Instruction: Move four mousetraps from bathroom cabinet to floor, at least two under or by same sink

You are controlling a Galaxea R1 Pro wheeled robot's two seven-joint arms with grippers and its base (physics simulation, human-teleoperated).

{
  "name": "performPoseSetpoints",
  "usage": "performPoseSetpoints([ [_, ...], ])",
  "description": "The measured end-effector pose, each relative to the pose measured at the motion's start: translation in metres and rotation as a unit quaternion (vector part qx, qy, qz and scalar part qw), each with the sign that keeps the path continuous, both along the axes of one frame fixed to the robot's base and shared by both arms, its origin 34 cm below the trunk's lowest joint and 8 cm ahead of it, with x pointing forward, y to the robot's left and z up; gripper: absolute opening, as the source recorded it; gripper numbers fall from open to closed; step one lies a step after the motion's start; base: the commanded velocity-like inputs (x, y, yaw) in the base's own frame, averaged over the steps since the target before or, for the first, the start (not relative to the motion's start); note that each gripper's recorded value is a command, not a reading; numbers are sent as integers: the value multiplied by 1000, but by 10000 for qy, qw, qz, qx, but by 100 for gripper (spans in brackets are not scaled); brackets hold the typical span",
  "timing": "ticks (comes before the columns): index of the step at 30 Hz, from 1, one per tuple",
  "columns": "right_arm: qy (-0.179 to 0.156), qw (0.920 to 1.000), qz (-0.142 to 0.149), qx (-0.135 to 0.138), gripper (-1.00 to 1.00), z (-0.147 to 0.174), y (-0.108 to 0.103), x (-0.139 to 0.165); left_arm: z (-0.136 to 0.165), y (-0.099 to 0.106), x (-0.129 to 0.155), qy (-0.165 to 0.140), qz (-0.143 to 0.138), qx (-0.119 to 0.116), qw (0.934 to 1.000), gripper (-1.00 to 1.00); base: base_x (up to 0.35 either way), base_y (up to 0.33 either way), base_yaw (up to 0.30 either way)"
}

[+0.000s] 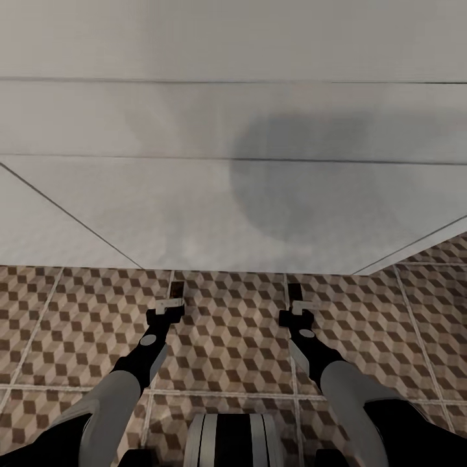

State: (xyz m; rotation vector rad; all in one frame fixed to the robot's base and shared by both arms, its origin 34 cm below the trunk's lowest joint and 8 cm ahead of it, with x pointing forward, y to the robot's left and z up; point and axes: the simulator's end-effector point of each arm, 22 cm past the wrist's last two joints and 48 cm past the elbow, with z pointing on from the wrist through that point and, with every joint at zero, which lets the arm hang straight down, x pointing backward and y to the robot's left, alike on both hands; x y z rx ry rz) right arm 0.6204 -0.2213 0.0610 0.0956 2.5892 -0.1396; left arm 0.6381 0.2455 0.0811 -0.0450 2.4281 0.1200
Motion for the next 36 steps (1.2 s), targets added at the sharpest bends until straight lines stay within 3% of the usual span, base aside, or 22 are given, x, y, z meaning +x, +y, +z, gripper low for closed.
performPoseSetpoints([
  [19, 5, 10000, -3, -6, -100, 0, -1, 0, 1, 1, 1, -20, 7, 9, 10000, -100, 2, 0, 0],
  [36, 3, 10000, 2, -7, -100, 0, -1, 0, 2, 2, 3, -46, 12, 20, 10000, -100, 98, 0, 0],
])
